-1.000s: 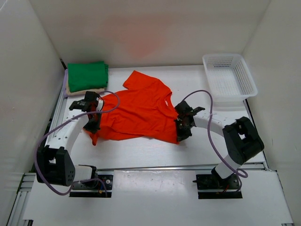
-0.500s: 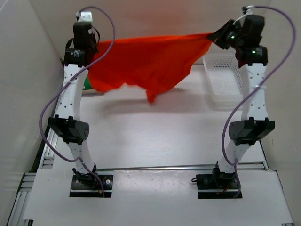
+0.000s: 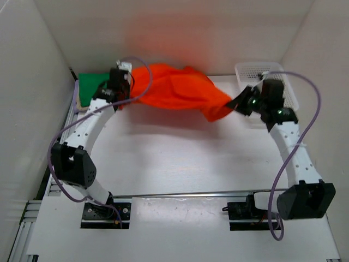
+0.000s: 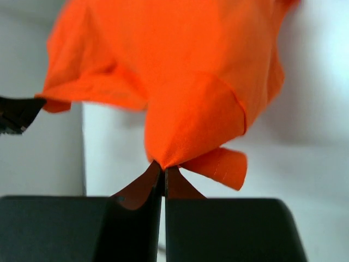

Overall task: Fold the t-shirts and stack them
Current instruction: Flatten out the tshirt

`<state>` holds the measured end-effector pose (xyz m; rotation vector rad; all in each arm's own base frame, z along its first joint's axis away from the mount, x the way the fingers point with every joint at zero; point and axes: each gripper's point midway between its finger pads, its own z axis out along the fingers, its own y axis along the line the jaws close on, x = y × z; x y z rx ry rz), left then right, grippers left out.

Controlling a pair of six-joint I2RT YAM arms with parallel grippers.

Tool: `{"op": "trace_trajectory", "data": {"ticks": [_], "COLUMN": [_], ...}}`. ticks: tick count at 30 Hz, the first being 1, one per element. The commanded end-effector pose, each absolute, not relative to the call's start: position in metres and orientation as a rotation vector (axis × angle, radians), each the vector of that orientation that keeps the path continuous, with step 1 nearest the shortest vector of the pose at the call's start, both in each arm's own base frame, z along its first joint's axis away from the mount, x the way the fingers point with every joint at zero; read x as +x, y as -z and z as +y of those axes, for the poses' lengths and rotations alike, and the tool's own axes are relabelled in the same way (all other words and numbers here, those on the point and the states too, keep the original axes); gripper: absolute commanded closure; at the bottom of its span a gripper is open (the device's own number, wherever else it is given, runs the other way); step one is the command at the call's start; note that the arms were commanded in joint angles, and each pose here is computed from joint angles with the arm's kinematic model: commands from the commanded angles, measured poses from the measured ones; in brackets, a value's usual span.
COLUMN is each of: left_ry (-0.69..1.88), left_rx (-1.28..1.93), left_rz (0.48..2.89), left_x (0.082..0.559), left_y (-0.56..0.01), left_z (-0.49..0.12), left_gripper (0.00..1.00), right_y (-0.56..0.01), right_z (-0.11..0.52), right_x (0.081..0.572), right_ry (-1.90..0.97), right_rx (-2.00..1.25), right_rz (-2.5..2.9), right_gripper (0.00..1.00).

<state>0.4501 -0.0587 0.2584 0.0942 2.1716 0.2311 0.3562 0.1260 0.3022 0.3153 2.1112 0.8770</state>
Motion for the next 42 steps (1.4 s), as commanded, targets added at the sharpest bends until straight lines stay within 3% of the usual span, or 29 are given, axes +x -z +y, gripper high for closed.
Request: {"op": "trace_trajectory", "data": {"ticks": [1,3,4,6,8,15,20,24,35,38,42], "left_ry": [-0.177,-0.178,-0.191,-0.179,-0.136,-0.084,-0.181,-0.14,0.416,0.437,0.447], "left_rx": [0.23,0.266,0.317,0.365,0.385,0.344,0.189,0.072,-0.115,-0.12,-0.133], "left_rz": [2.337,2.402,2.506,2.658,2.777,2.834,2.681,2.78,3.019,3.039,3.084], "left_x": [0.38,0.347,0.317,0.276,0.245,0.241,0.303,0.325,0.313,0.31,0.299], "left_y": [-0.194,-0.167,-0.131,-0.105,-0.089,-0.078,-0.1,-0.088,-0.062,-0.062,-0.048], "left_z": [-0.071,-0.066,-0.062,-0.053,-0.049,-0.045,-0.024,-0.004,-0.021,-0.023,-0.024], "left_gripper": [0.82,0.73,0.46,0.27,0.21,0.21,0.24,0.33,0.34,0.34,0.48], "right_y": [-0.241,-0.205,-0.189,-0.15,-0.137,-0.115,-0.113,-0.112,-0.102,-0.098,-0.094], "right_z": [0.15,0.157,0.163,0.167,0.171,0.163,0.162,0.16,0.151,0.151,0.149], "right_x": [0.301,0.28,0.269,0.25,0.241,0.235,0.234,0.235,0.228,0.226,0.224], "right_ry": [-0.896,-0.904,-0.904,-0.89,-0.897,-0.831,-0.816,-0.794,-0.734,-0.73,-0.716], "right_rx": [0.249,0.273,0.265,0.295,0.288,0.312,0.295,0.303,0.29,0.293,0.3], "right_rz": [2.244,2.325,2.364,2.464,2.496,2.54,2.562,2.558,2.587,2.598,2.605], "right_gripper": [1.0,1.0,1.0,1.0,1.0,1.0,1.0,1.0,1.0,1.0,1.0]}}
